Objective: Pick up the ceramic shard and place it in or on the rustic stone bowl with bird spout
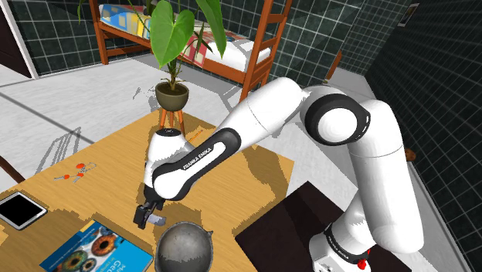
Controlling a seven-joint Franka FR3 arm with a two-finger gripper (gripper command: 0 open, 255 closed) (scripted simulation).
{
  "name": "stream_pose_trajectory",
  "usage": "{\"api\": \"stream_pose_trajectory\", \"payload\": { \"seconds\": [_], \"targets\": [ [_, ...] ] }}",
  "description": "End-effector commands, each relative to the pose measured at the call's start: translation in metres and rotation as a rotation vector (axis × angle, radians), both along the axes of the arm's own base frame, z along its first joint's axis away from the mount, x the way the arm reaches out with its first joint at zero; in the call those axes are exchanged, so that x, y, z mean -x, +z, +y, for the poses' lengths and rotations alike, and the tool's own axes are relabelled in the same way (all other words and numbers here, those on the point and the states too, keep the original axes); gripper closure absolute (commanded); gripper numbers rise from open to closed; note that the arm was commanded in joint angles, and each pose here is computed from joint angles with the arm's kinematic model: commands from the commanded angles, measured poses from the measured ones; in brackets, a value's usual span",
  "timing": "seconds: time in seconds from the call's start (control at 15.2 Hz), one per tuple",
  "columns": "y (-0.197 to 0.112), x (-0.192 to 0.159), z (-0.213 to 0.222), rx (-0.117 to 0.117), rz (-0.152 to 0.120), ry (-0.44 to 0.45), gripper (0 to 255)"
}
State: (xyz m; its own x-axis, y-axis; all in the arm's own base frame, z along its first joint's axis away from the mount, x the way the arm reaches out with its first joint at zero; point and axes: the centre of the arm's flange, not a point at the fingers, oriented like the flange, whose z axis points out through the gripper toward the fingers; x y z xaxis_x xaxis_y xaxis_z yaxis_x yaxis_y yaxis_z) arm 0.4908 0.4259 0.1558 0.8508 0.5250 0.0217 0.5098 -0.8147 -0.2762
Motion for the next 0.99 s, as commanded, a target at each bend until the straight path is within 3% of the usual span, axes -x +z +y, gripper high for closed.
{"api": "stream_pose_trajectory", "payload": {
  "seconds": [0.0,0.07,0.13,0.73,0.92],
  "targets": [
    [0.0,0.0,0.0,0.0,0.0,0.0,0],
    [0.0,0.0,0.0,0.0,0.0,0.0,0],
    [0.0,0.0,0.0,0.0,0.0,0.0,255],
    [0.0,0.0,0.0,0.0,0.0,0.0,255],
    [0.016,0.0,0.0,0.0,0.0,0.0,255]
  ]
}}
